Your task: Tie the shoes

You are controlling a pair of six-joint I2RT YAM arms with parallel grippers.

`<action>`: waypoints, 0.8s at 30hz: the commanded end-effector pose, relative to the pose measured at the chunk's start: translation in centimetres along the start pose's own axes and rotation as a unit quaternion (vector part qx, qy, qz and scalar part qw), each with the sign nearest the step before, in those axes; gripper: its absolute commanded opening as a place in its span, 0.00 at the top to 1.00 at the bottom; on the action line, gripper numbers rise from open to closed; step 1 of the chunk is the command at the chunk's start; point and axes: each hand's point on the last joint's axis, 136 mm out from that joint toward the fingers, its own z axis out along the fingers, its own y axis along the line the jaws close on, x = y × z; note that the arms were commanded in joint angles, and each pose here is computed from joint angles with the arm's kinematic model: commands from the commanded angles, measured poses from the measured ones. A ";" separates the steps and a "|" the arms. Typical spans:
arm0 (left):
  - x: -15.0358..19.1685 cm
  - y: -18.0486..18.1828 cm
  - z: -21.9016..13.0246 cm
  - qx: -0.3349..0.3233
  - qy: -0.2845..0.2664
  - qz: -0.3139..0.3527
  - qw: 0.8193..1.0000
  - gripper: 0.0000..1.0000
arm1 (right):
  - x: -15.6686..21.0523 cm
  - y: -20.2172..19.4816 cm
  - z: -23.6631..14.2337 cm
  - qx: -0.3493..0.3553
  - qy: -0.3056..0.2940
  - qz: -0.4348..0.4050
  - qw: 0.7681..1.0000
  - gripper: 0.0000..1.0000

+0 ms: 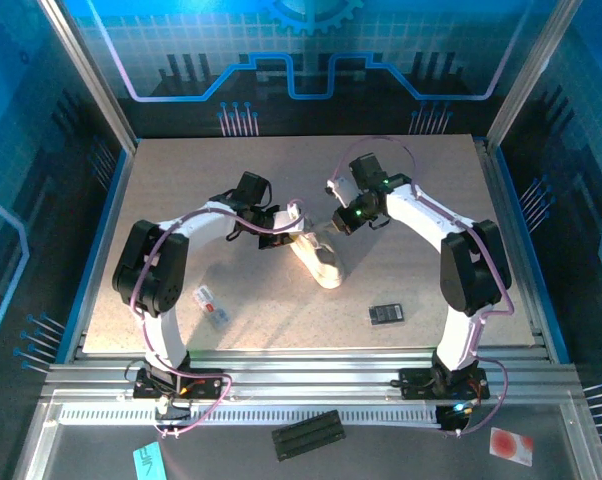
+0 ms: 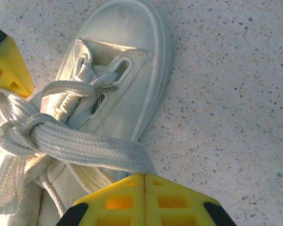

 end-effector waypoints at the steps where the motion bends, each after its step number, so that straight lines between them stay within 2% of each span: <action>1: -0.2 -0.2 -0.8 -0.010 0.002 -0.004 1.000 1.00 | -0.4 -0.1 -1.2 -0.005 -0.019 0.009 1.000 0.95; 3: -0.2 -0.2 -0.9 -0.010 0.004 -0.006 1.000 1.00 | -0.3 -0.2 -1.2 -0.002 -0.015 0.014 1.000 0.89; 7: -0.6 -0.3 -1.1 -0.006 -0.002 -0.014 1.000 1.00 | -0.2 0.5 -1.8 -0.020 -0.036 0.024 0.999 0.70; 9: -0.7 -0.3 -1.0 -0.005 -0.004 -0.015 1.000 1.00 | -0.2 1.0 -2.3 -0.032 -0.049 0.025 0.998 0.64; 12: -0.6 -0.4 -0.9 -0.003 -0.003 -0.014 1.000 1.00 | -0.3 1.8 -2.9 -0.050 -0.073 0.020 0.996 0.63; 20: -1.5 -0.2 -1.1 0.000 -0.015 -0.022 1.000 1.00 | -2.8 4.4 -5.1 -0.057 -0.152 0.072 0.984 0.65; 24: -1.9 -0.2 -1.0 0.003 -0.025 -0.028 0.999 1.00 | -3.3 7.3 -3.9 -0.112 -0.152 0.113 0.976 0.66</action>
